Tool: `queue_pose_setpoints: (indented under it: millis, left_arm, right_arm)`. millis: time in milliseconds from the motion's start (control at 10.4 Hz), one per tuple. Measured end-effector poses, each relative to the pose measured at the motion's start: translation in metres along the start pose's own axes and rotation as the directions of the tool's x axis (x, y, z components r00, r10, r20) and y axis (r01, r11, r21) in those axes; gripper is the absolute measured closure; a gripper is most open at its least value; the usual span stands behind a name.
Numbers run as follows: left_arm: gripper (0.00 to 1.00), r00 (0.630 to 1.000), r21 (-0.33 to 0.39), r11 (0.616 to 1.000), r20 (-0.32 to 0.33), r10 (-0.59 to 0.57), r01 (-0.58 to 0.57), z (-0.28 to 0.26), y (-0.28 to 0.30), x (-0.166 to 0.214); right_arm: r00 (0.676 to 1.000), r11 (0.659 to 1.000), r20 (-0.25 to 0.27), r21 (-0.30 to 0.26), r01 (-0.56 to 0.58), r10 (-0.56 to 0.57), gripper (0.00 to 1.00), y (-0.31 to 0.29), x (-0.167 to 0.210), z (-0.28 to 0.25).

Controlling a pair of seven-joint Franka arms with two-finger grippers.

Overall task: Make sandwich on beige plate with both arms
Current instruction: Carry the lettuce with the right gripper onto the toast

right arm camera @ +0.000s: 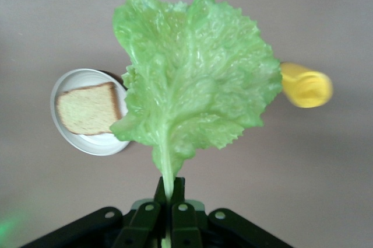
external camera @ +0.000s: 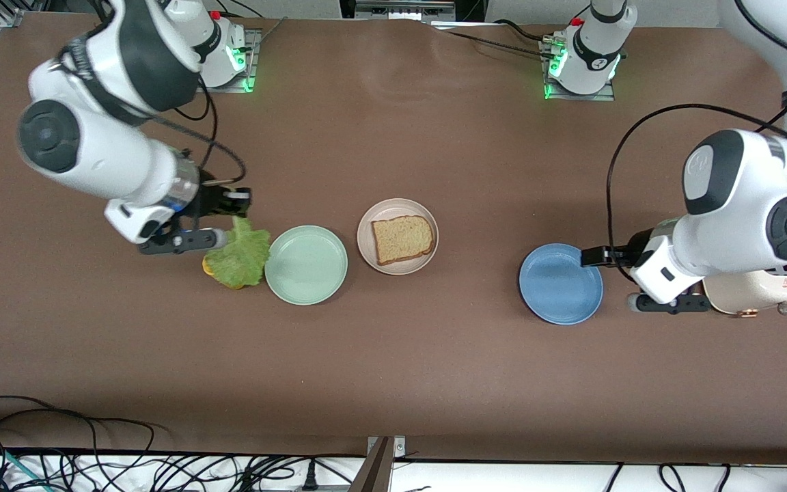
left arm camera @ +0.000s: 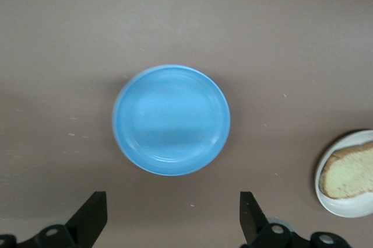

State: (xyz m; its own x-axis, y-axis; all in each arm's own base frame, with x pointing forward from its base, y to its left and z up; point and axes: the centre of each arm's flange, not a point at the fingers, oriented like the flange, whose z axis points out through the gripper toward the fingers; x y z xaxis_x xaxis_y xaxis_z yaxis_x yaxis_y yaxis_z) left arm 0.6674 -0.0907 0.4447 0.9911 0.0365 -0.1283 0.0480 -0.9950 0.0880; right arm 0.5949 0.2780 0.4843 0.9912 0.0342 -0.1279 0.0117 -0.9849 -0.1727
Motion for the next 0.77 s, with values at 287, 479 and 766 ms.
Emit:
queue_pose_setpoints:
  millis: [287, 479, 766]
  left_arm:
    - [0.00, 1.000, 0.017, 1.000, -0.010, -0.007, 0.007, -0.039, 0.000, -0.019]
    - [0.00, 0.999, 0.025, 1.000, -0.034, 0.000, 0.001, -0.083, 0.003, -0.045]
    - [0.00, 0.992, 0.075, 0.997, -0.123, 0.034, -0.025, -0.140, 0.017, -0.080]
  right_arm:
    - [0.996, 0.998, -0.062, -0.024, -0.064, 0.062, 0.96, -0.101, -0.020, 0.075]
    - [0.994, 0.997, -0.083, -0.025, -0.074, 0.072, 0.96, -0.140, -0.027, 0.132]
    - [0.995, 0.998, -0.087, -0.010, -0.058, 0.057, 0.96, -0.161, -0.028, 0.187]
